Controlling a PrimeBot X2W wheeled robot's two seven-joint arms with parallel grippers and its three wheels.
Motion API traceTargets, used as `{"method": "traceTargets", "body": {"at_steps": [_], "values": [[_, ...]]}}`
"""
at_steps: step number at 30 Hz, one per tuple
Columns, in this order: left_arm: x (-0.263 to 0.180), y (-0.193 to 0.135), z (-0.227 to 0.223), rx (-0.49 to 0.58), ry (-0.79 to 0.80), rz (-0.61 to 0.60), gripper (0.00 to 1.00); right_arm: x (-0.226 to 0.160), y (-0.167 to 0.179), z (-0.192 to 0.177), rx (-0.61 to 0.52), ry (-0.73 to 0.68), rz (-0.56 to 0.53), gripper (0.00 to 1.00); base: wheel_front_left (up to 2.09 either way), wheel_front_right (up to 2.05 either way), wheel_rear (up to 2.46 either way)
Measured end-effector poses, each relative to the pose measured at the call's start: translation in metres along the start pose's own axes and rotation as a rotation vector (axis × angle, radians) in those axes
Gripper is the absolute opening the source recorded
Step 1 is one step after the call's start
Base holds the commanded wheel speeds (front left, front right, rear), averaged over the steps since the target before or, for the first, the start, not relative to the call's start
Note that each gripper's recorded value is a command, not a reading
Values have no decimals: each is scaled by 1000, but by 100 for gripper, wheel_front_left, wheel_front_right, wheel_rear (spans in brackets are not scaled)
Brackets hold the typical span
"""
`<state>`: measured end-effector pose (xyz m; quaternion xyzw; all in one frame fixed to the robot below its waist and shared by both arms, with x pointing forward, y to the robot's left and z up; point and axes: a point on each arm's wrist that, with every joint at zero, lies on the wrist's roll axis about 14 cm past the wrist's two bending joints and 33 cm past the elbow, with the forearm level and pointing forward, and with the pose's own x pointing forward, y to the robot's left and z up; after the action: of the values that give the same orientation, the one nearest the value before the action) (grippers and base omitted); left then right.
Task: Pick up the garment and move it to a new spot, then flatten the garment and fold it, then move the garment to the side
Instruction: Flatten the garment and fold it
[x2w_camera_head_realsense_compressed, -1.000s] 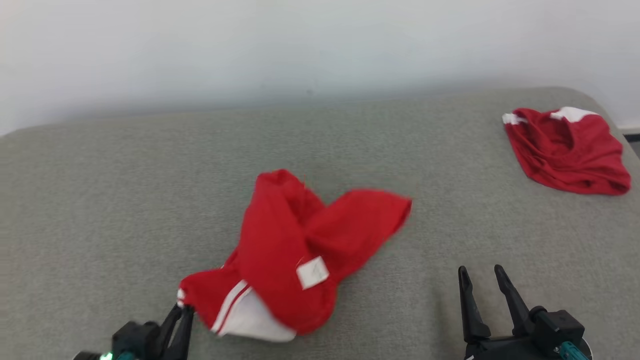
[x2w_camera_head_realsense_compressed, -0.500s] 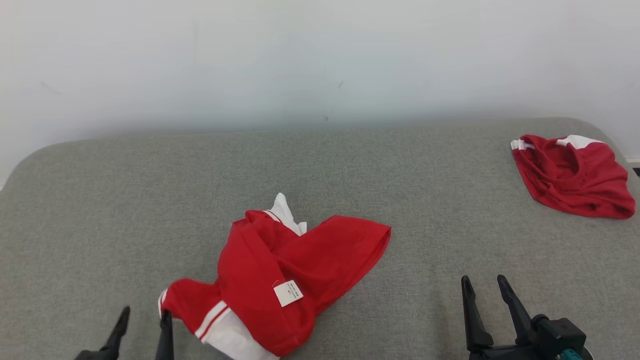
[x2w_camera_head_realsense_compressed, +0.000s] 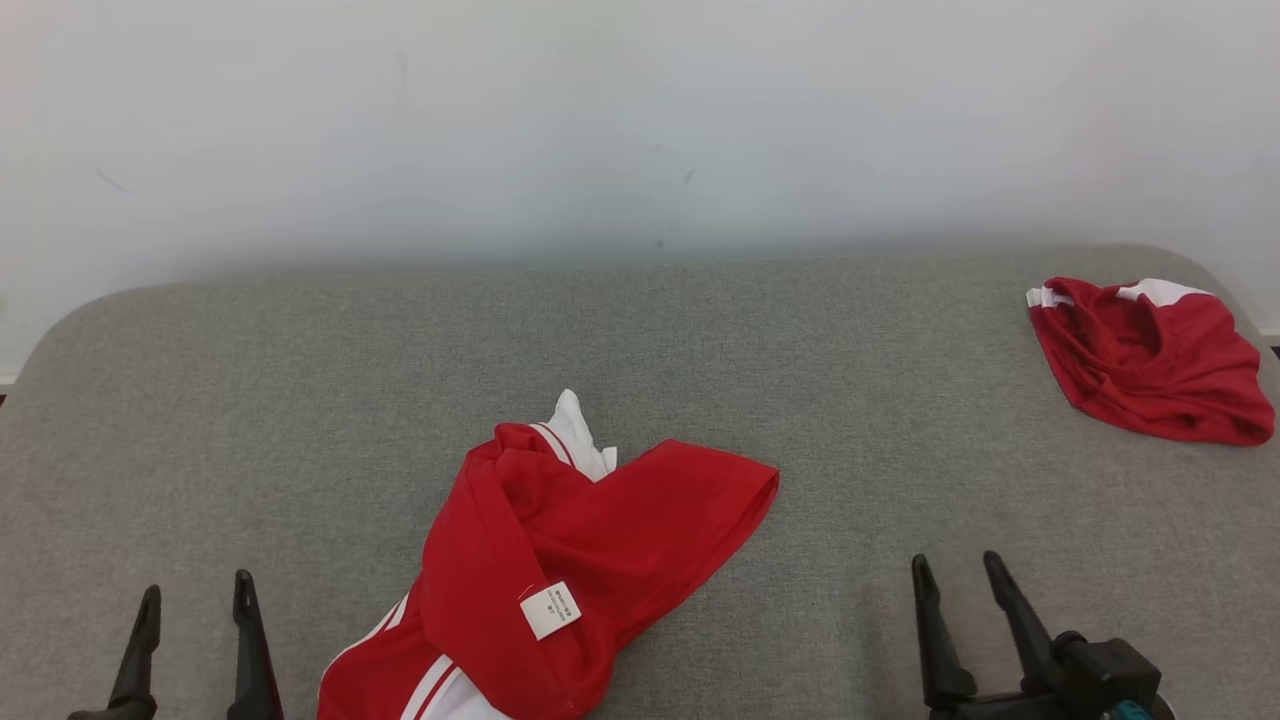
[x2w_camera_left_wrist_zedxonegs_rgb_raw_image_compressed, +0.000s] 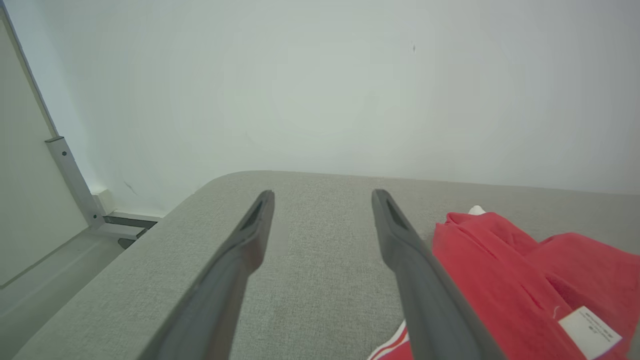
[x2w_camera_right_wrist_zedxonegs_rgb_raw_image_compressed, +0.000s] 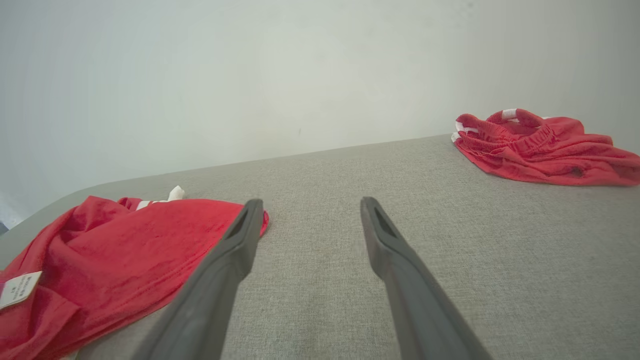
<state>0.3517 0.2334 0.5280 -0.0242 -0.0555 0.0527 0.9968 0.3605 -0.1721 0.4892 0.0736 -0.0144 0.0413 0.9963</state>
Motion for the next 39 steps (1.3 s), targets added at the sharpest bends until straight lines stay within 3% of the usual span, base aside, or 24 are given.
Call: {"method": "traceTargets", "body": {"at_steps": [7, 13, 23, 33, 34, 35, 36, 39], "values": [[-1, 0, 5, 16, -25, 11, 100, 1, 24, -9, 14, 27, 69, 100, 0, 0, 0], [-3, 1, 1, 41, -19, 10, 100, 1, 75, -26, 52, 84, 216, 100, 0, 0, 0], [-12, 3, -16, 37, 32, 10, 100, -5, 161, -62, 141, 273, 469, 100, 0, 0, 0], [-18, 12, -22, 23, 52, 39, 100, -16, 198, -100, 237, 474, 561, 100, 0, 0, 0], [-18, 14, -22, 21, 50, 44, 100, -16, 199, -101, 255, 484, 559, 83, 0, 0, 0], [-18, 14, -22, 20, 50, 44, 100, -16, 201, -102, 264, 489, 561, 37, 0, 0, 0], [-18, 14, -22, 20, 51, 46, 100, -15, 202, -102, 268, 493, 562, 0, 0, 0, 0], [-20, 15, -23, 18, 52, 49, 100, -7, 203, -99, 249, 466, 568, 0, 0, 0, 0]]}}
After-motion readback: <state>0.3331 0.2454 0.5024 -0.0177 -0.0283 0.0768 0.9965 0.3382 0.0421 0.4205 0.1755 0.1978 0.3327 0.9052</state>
